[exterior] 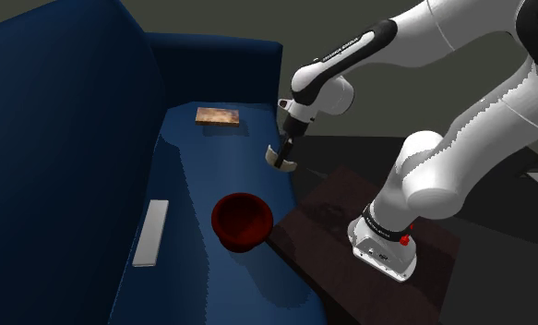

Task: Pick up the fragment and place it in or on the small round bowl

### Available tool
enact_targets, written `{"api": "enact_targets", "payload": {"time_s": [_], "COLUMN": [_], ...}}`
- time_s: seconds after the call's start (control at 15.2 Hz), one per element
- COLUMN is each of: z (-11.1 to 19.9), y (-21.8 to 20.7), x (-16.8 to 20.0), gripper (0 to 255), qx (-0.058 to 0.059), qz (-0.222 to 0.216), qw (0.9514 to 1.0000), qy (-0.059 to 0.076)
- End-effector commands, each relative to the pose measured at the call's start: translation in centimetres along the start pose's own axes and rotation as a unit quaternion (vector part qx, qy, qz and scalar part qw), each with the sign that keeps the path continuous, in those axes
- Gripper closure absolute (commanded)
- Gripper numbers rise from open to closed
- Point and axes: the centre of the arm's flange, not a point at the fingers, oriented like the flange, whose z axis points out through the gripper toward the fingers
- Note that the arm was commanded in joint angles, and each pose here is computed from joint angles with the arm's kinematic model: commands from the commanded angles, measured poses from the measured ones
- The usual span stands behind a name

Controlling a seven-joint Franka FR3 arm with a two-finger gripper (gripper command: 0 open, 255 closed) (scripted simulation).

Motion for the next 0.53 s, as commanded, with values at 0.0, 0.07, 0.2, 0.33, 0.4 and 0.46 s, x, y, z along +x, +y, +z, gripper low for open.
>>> {"api": "enact_targets", "payload": {"time_s": [0.0,0.07,0.2,0.33,0.4,0.46], "z": [-0.9,-1.4,-2.3,-3.3,-3.7,-4.0], "y": [-0.5,-0.7,-1.1,-1.5,-1.7,-1.8], "x": [0.3,0.5,0.7,0.9,1.1,1.1], "gripper": [255,255,255,255,255,255], "qx": [0.0,0.0,0.0,0.0,0.0,0.0], "qz": [0.0,0.0,0.0,0.0,0.0,0.0], "qw": [1.0,1.0,1.0,1.0,1.0,1.0], "qy": [0.0,0.0,0.0,0.0,0.0,0.0]}}
